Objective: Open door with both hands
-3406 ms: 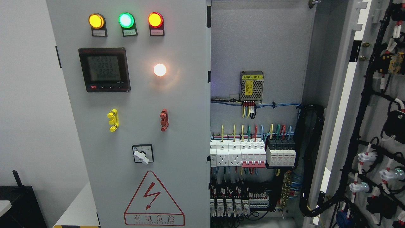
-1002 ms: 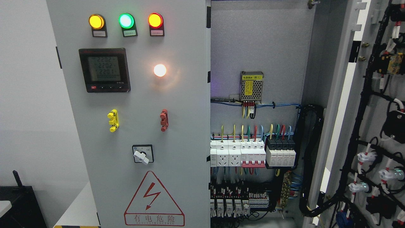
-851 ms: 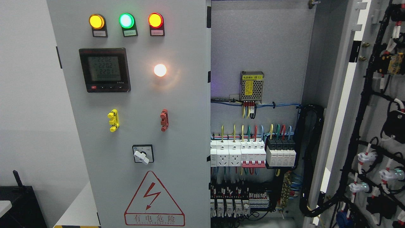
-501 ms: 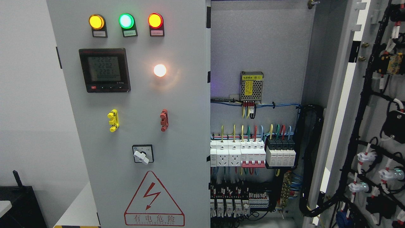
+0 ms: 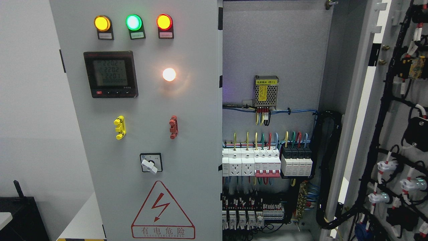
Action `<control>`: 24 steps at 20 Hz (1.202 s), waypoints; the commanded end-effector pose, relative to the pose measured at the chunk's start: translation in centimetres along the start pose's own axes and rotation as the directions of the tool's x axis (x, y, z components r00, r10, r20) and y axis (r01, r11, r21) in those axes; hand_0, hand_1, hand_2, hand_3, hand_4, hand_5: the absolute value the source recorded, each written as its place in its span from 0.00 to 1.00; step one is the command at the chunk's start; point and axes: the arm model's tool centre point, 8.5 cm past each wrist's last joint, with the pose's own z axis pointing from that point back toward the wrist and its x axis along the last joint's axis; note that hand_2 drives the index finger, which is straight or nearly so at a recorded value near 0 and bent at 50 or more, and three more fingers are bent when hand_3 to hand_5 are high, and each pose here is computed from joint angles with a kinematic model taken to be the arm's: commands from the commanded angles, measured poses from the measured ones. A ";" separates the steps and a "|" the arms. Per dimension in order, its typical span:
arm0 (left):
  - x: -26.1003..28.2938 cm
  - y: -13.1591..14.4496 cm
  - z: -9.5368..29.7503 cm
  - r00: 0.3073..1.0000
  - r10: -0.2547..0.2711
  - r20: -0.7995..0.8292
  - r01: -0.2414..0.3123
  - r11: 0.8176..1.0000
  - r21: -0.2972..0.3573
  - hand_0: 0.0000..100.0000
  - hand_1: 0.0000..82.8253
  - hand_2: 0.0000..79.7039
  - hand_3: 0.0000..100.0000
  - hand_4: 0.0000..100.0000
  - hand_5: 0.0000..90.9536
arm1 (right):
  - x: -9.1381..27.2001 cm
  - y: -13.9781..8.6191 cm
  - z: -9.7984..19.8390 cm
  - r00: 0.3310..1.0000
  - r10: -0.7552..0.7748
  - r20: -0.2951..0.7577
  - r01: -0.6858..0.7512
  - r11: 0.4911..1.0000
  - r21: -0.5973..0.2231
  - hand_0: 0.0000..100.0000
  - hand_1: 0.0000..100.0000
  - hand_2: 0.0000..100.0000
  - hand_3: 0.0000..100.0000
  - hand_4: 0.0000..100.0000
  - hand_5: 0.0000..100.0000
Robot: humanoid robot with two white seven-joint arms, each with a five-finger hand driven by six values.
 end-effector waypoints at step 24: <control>2.6 -2.5 -0.9 0.998 0.013 0.055 -0.011 0.999 -0.030 0.00 0.00 0.00 0.00 0.03 0.00 | 20.0 0.5 2.1 0.767 -0.056 0.639 0.003 0.996 0.085 0.11 0.00 0.00 0.00 0.00 0.00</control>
